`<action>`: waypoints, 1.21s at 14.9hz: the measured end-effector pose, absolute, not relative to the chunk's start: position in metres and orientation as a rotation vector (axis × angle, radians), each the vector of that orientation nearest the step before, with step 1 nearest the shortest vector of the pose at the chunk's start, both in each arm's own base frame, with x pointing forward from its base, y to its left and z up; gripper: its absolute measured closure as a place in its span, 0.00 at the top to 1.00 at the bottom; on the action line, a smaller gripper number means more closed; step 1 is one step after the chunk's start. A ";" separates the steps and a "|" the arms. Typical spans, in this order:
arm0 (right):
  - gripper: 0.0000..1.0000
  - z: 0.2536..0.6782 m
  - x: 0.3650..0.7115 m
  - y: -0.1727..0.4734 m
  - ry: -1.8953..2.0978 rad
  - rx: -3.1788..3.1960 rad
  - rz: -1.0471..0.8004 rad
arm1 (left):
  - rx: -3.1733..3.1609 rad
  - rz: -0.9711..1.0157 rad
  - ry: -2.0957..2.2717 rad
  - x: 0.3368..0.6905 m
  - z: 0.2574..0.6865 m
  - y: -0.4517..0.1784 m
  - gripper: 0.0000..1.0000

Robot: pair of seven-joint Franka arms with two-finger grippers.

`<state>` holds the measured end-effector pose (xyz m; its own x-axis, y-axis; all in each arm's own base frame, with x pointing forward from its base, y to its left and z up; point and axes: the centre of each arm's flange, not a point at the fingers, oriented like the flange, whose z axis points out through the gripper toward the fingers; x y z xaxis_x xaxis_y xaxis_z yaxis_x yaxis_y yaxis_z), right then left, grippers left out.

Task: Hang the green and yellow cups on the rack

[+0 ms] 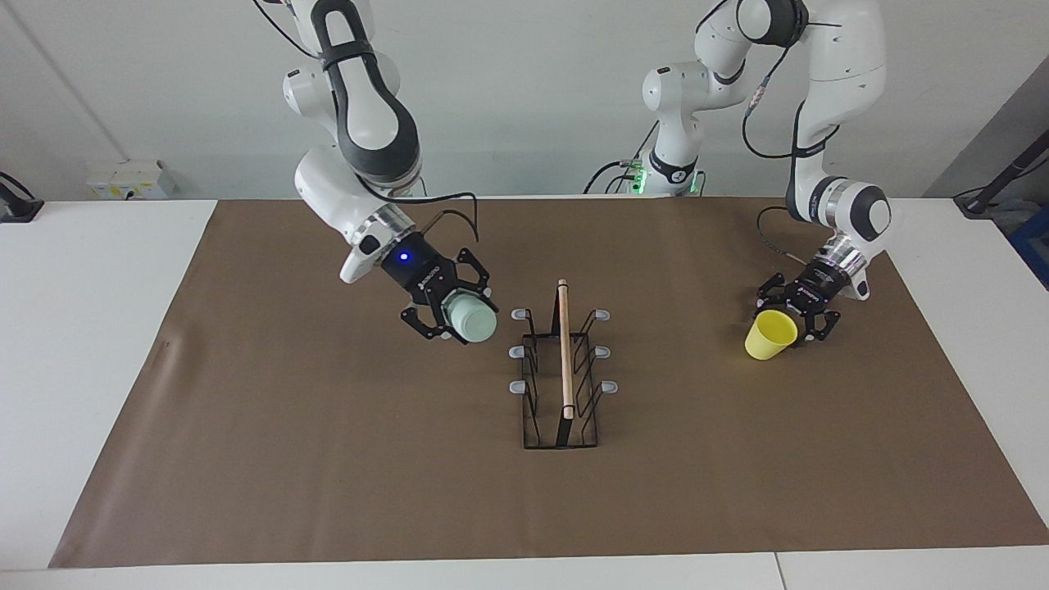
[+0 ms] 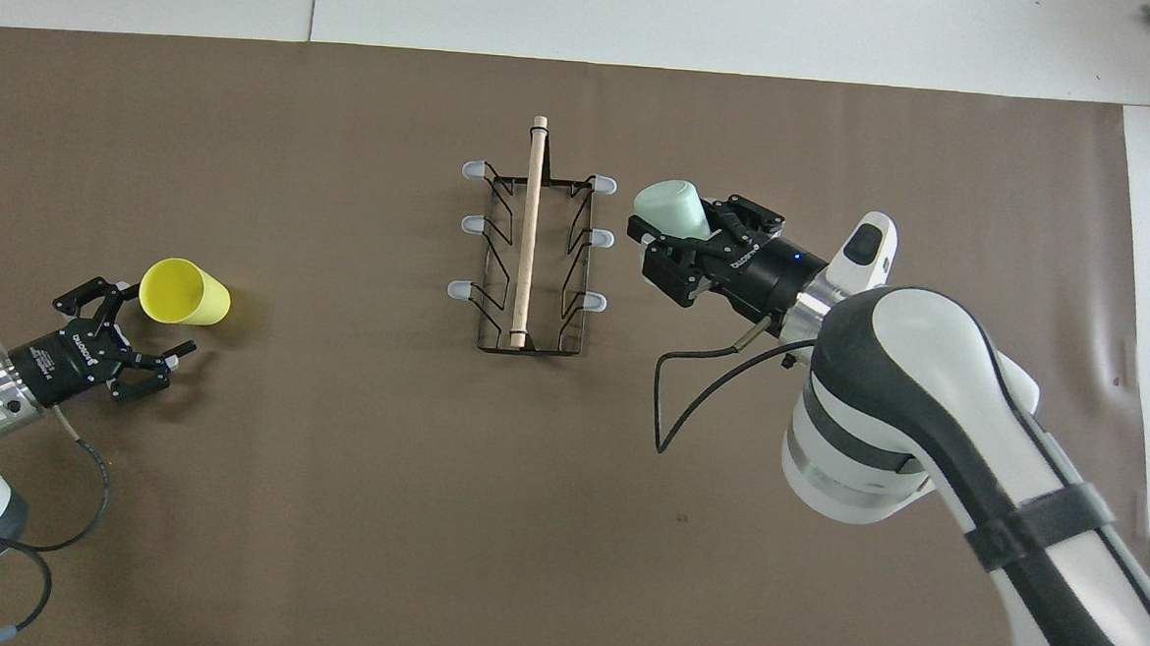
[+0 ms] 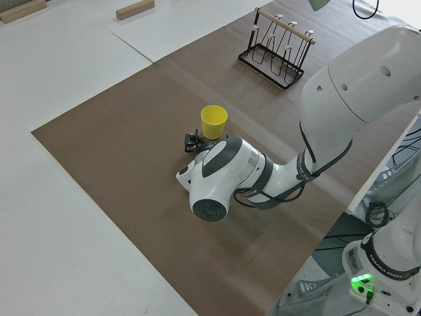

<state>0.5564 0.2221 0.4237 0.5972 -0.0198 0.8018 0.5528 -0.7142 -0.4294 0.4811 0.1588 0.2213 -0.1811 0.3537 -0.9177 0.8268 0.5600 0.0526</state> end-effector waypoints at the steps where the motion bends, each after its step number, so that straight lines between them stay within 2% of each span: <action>1: 0.67 0.423 0.551 0.232 -0.385 -2.142 -1.091 | 0.973 -0.575 1.766 0.482 0.222 0.159 1.00; 8: 0.67 0.384 0.513 0.286 -0.368 -2.146 -1.130 | 0.970 -0.568 1.750 0.489 0.221 0.147 1.00; 18: 0.67 0.397 0.520 0.291 -0.330 -2.131 -1.164 | 0.976 -0.539 1.750 0.502 0.216 0.115 1.00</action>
